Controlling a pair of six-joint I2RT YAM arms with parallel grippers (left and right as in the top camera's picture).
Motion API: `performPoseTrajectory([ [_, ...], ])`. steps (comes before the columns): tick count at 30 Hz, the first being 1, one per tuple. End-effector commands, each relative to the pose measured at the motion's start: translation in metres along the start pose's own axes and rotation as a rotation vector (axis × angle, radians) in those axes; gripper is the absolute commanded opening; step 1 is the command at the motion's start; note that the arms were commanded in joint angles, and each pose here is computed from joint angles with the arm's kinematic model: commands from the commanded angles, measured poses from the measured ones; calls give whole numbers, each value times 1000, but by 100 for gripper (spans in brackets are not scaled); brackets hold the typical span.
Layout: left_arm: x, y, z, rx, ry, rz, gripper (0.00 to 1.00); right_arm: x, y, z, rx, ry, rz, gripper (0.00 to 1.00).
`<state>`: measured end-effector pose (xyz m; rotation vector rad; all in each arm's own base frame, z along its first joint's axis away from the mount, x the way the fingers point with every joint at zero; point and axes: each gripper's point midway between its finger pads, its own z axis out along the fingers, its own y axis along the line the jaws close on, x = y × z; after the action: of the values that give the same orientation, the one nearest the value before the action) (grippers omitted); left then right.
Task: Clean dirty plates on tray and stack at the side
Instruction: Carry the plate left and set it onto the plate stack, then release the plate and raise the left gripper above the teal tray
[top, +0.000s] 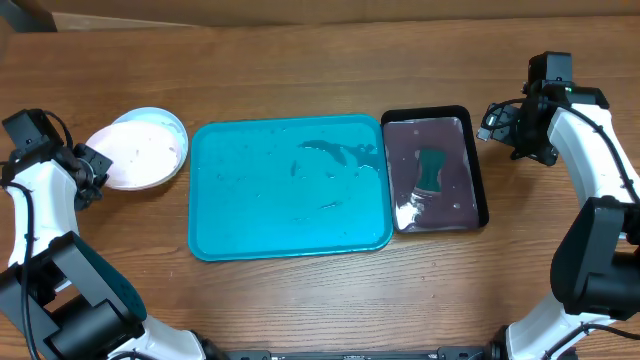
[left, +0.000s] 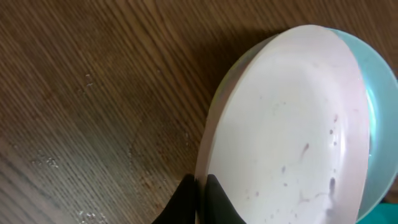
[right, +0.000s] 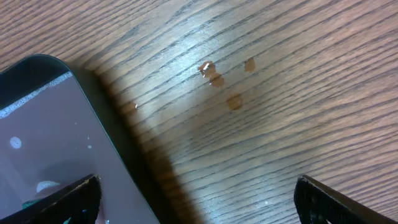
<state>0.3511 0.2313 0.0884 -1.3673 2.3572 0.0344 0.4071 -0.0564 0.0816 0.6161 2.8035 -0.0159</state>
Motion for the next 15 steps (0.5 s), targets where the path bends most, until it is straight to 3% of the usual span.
performPoseTrajectory([
  [1,5,-12,-5,48,6,16,7,-8,3,-9,-9,-32,2,100],
  [5,7,-18,-3,55,5,29,10,-8,3,-9,-9,-32,2,100],
  [11,18,-43,-2,132,30,128,56,-8,3,-9,-9,-32,2,100],
  [13,34,-80,-13,318,90,262,72,-8,3,-9,-9,-32,2,100],
  [15,49,-109,-25,468,124,354,74,-8,3,-9,-9,-32,2,100],
])
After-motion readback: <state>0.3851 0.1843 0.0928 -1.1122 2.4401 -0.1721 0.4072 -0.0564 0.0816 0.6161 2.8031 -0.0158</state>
